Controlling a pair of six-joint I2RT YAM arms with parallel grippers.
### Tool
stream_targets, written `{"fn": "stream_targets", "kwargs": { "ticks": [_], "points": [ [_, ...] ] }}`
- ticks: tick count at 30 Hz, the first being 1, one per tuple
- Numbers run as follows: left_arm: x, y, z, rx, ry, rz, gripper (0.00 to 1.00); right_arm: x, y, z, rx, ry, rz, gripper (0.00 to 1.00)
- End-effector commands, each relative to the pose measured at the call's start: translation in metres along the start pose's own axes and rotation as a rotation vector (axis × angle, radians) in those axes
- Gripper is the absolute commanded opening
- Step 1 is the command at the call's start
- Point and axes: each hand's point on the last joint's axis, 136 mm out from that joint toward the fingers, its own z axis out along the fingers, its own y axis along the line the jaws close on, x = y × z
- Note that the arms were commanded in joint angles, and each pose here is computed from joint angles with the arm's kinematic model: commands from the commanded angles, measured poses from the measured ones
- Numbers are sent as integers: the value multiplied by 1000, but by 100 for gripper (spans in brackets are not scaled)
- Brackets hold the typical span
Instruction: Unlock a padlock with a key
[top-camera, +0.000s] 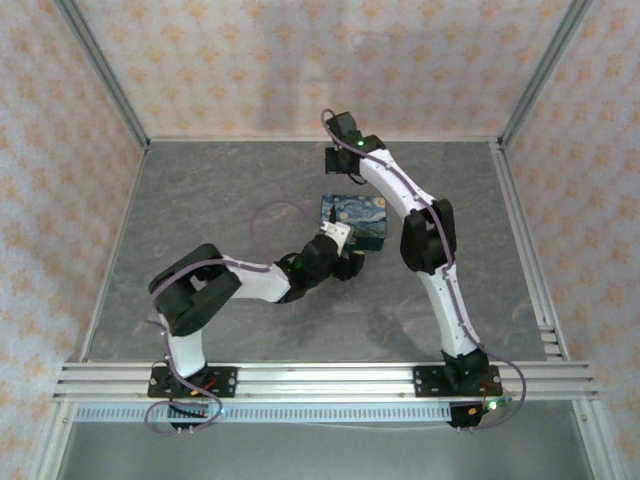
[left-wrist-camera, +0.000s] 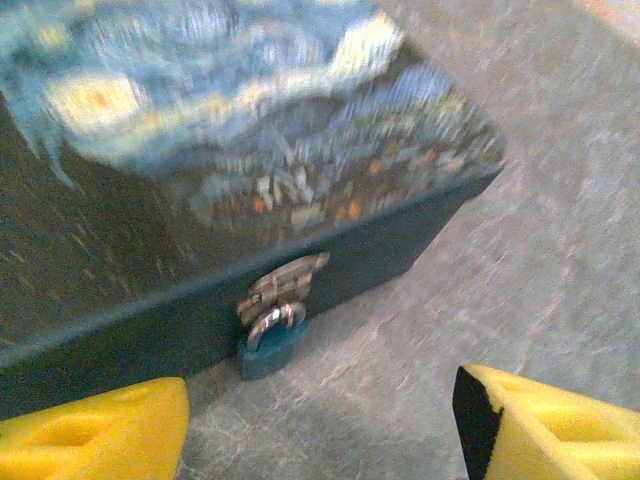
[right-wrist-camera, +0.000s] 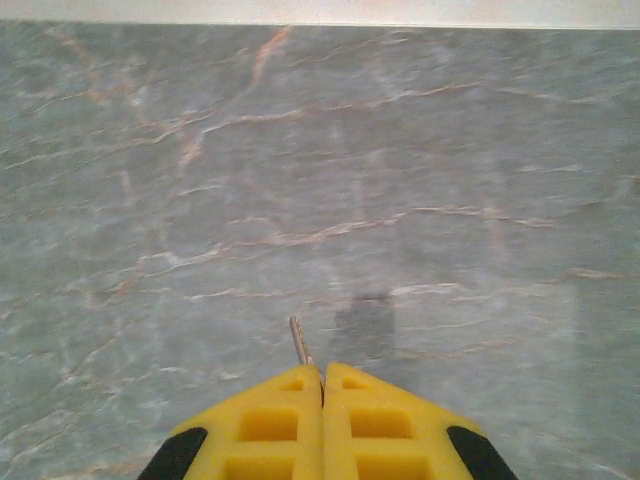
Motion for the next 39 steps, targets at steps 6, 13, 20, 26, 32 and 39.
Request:
{"fn": "stream_targets", "kwargs": {
  "ticks": [6, 13, 20, 26, 32, 39],
  "points": [
    [-20, 21, -31, -28, 67, -219, 86, -7, -68, -87, 142, -72, 79, 0],
    [-19, 17, -35, 43, 55, -377, 100, 39, -118, -112, 203, -60, 181, 0],
    [-1, -8, -26, 172, 125, -446, 98, 98, -152, -103, 268, 19, 254, 0],
    [11, -11, 0, 173, 100, -452, 95, 126, -155, -81, 279, 86, 254, 0],
    [17, -13, 16, 133, 44, -394, 96, 140, -151, -62, 252, 121, 259, 0],
    [31, -18, 36, 88, 32, -295, 97, 150, -142, -47, 208, 156, 263, 0]
  ]
}}
